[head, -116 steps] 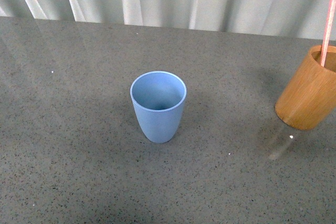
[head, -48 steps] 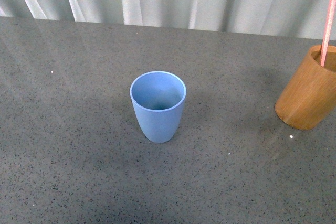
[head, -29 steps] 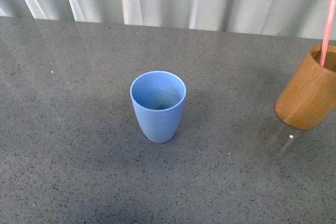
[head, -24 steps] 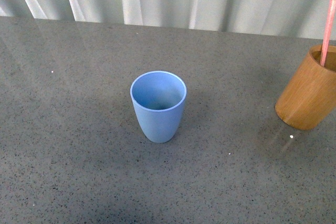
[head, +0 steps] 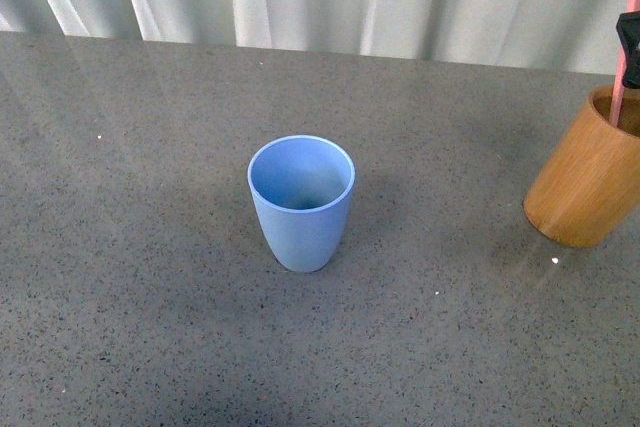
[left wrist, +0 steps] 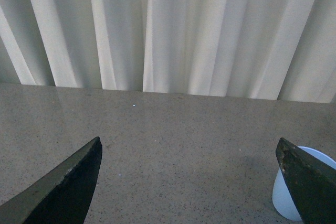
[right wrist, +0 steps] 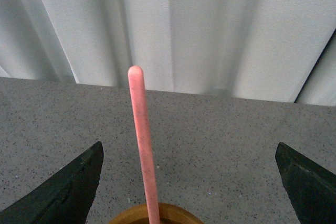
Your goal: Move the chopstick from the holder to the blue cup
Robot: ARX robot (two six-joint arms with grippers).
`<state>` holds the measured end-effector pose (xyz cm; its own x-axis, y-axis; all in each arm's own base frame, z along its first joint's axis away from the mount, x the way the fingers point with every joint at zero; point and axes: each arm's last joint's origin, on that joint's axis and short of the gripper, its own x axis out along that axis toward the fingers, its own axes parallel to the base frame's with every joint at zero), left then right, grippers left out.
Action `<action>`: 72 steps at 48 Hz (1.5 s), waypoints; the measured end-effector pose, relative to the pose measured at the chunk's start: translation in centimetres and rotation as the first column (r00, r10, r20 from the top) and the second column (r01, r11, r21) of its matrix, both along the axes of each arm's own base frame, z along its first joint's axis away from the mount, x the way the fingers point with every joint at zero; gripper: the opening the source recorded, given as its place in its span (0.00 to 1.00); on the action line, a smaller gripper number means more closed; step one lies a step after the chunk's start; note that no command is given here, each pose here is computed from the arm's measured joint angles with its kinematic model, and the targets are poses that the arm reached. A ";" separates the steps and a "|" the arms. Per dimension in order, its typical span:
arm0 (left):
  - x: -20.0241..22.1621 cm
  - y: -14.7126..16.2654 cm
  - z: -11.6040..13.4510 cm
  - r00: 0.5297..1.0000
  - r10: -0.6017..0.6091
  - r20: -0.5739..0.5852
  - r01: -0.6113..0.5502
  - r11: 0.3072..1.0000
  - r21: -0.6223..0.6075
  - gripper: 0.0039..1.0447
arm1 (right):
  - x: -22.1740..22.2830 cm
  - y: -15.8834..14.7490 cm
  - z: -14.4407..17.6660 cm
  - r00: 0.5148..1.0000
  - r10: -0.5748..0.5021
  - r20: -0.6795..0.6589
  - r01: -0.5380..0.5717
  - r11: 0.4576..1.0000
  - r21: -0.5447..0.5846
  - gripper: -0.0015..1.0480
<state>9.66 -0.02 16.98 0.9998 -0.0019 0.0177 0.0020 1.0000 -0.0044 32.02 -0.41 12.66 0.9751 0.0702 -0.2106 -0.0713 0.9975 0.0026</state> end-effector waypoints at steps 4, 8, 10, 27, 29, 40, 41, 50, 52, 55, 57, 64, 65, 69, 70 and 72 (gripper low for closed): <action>0.0 0.0 0.0 1.000 0.000 0.000 0.000 1.000 0.000 0.94 | 0.6 0.4 -0.2 1.000 0.006 -0.001 -0.006 1.000 0.001 0.90; 0.0 0.0 0.0 1.000 0.000 0.000 0.000 1.000 0.000 0.94 | 1.1 0.9 -0.4 1.000 0.016 -0.009 -0.016 1.000 0.004 0.90; 0.0 0.0 0.0 1.000 0.000 0.000 0.000 1.000 0.000 0.94 | 1.3 1.1 -0.6 1.000 0.021 -0.013 -0.021 1.000 0.004 0.90; 0.0 0.0 0.0 1.000 0.000 0.000 0.000 1.000 0.000 0.94 | 3.5 2.8 -0.7 0.999 0.037 0.004 -0.037 0.999 -0.006 0.90; 0.0 0.0 0.0 1.000 0.000 0.000 0.000 1.000 0.000 0.94 | 3.7 2.9 -0.5 0.999 0.037 0.010 -0.037 0.999 -0.006 0.90; 0.0 0.0 0.0 1.000 0.000 0.000 0.000 1.000 0.000 0.94 | 4.1 2.9 -0.5 1.000 0.028 0.008 -0.028 1.000 -0.008 0.90; 0.0 0.0 0.0 1.000 0.000 0.000 0.000 1.000 0.000 0.94 | 4.1 2.9 -0.5 1.000 0.028 0.007 -0.028 1.000 -0.008 0.90; 0.0 0.0 0.0 1.000 0.000 0.000 0.000 1.000 0.000 0.94 | 3.9 2.9 -0.7 1.000 0.025 0.003 -0.025 1.000 -0.009 0.89; 0.0 0.0 0.0 1.000 0.000 0.000 0.000 1.000 0.000 0.94 | 3.8 2.9 -0.7 1.000 0.024 0.000 -0.024 1.000 -0.010 0.81; 0.0 0.0 0.0 1.000 0.000 0.000 0.000 1.000 0.000 0.94 | 3.7 2.9 -0.8 1.000 0.022 -0.003 -0.022 1.000 -0.010 0.69; 0.0 0.0 0.0 1.000 0.000 0.000 0.000 1.000 0.000 0.94 | 3.6 2.9 -0.9 1.000 0.021 -0.005 -0.021 1.000 -0.010 0.61; 0.0 0.0 0.0 1.000 0.000 0.000 0.000 1.000 0.000 0.94 | 3.5 2.8 -1.0 1.000 0.021 -0.004 -0.021 1.000 -0.009 0.39; 0.0 0.0 0.0 1.000 0.000 0.000 0.000 1.000 0.000 0.94 | 3.5 2.8 -1.0 1.000 0.023 -0.004 -0.023 1.000 -0.008 0.34; 0.0 0.0 0.0 1.000 0.000 0.000 0.000 1.000 0.000 0.94 | 3.4 2.8 -1.0 1.000 0.023 -0.005 -0.023 1.000 -0.007 0.22; 0.0 0.0 0.0 1.000 0.000 0.000 0.000 1.000 0.000 0.94 | 3.3 2.7 -1.1 1.000 0.023 -0.005 -0.023 1.000 -0.007 0.18; 0.0 0.0 0.0 1.000 0.000 0.000 0.000 1.000 0.000 0.94 | 3.2 2.7 -1.1 1.000 0.024 -0.005 -0.024 1.000 -0.007 0.13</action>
